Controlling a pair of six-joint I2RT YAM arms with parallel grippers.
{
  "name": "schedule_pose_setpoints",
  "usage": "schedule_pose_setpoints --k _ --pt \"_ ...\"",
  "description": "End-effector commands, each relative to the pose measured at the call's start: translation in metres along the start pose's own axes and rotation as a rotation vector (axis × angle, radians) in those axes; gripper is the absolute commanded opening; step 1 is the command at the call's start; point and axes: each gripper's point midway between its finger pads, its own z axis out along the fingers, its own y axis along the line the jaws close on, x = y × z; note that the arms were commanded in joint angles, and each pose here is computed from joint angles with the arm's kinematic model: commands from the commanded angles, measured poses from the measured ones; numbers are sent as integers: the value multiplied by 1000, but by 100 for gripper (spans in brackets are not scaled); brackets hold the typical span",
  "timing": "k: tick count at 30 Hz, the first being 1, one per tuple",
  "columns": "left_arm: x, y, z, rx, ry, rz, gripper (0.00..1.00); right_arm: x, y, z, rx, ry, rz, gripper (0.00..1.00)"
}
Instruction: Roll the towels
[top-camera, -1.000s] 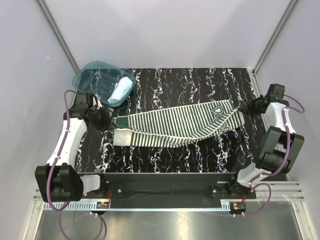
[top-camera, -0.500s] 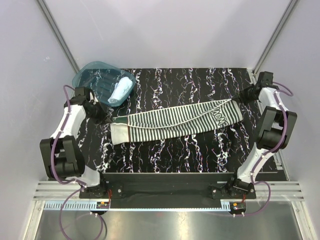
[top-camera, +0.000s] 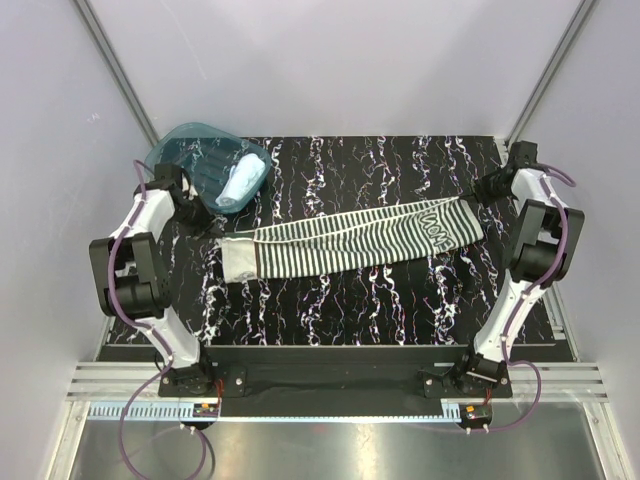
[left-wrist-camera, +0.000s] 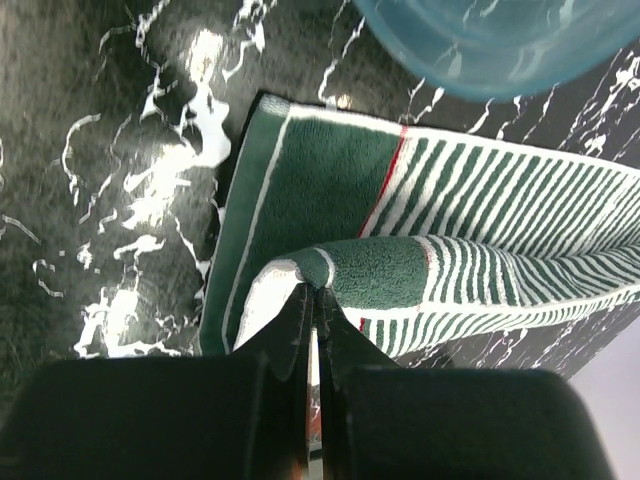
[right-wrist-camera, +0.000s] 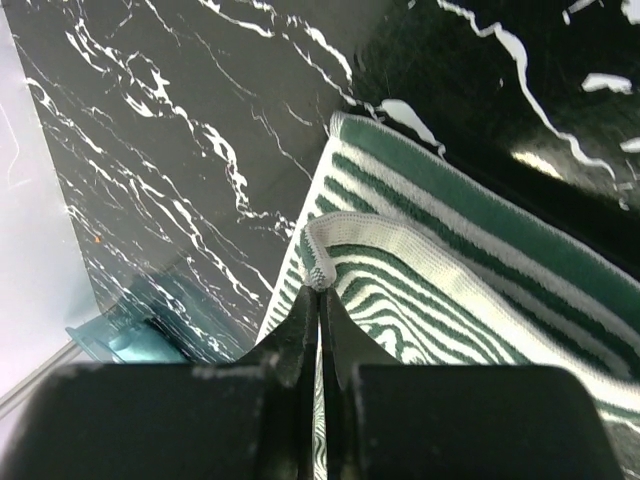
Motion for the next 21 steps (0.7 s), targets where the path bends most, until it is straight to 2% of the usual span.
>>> schedule_pose_setpoints --k 1,19,20,21 --pt "-23 -9 -2 22 -51 36 0 -12 13 1 -9 -41 -14 0" --pt "-52 2 28 -40 -30 -3 0 -22 2 40 35 -12 4 1" --pt "-55 3 29 -40 -34 -5 3 -22 -1 43 43 -11 6 2" --pt "-60 2 30 -36 -39 -11 23 -23 -1 44 40 -14 5 4"
